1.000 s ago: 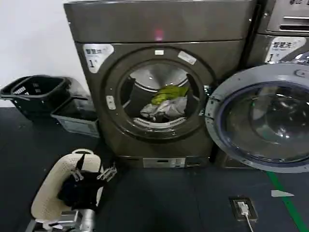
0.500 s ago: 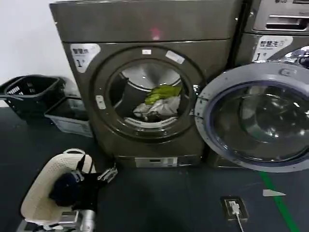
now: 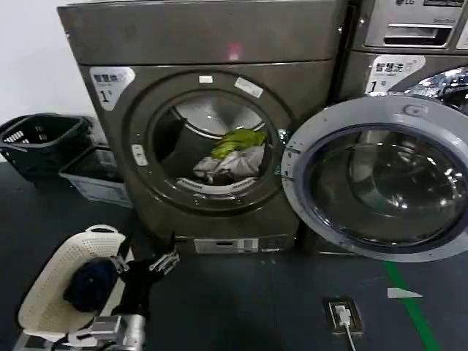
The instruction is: Grasp the clothes from the dryer.
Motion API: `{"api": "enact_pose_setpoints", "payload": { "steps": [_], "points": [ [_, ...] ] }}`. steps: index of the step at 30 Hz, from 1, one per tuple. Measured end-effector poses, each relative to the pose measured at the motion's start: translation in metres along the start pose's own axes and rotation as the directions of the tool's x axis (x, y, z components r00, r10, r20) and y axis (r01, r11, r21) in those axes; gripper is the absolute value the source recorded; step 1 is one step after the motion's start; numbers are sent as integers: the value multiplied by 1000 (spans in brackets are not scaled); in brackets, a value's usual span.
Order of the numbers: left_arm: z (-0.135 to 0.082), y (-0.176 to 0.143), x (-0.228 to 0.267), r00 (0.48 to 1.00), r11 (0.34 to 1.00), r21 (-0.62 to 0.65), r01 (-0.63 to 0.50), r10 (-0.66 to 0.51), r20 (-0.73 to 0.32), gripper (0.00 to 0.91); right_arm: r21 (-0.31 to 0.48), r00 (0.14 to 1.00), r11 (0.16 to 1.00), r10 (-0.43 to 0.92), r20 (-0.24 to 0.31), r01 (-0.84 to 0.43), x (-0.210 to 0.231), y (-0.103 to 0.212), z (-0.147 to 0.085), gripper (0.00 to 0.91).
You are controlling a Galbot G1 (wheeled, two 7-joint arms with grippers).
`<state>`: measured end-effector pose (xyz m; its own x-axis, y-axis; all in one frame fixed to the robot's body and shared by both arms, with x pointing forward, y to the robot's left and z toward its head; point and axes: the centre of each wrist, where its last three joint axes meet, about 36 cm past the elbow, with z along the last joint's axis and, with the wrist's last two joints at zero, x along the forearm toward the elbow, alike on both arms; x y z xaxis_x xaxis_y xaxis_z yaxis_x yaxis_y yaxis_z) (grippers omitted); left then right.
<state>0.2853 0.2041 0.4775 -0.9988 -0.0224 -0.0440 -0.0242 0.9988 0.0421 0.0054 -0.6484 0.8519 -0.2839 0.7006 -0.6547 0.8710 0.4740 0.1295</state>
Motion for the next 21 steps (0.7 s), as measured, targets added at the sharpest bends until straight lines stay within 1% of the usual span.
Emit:
{"api": "enact_pose_setpoints", "payload": {
  "steps": [6, 21],
  "points": [
    [1, -2, -1, 1000, 1000, 3, -8, 8, -2, 907, -4, 1000, 1000, -4, 19, 4, 1, -1, 0, 907],
    [0, -1, -1, 1000, 1000, -6, -6, 6, 3, 907, -5, 999, 999, -34, 42, 34, 1, 3, 2, 907]
  ]
}}
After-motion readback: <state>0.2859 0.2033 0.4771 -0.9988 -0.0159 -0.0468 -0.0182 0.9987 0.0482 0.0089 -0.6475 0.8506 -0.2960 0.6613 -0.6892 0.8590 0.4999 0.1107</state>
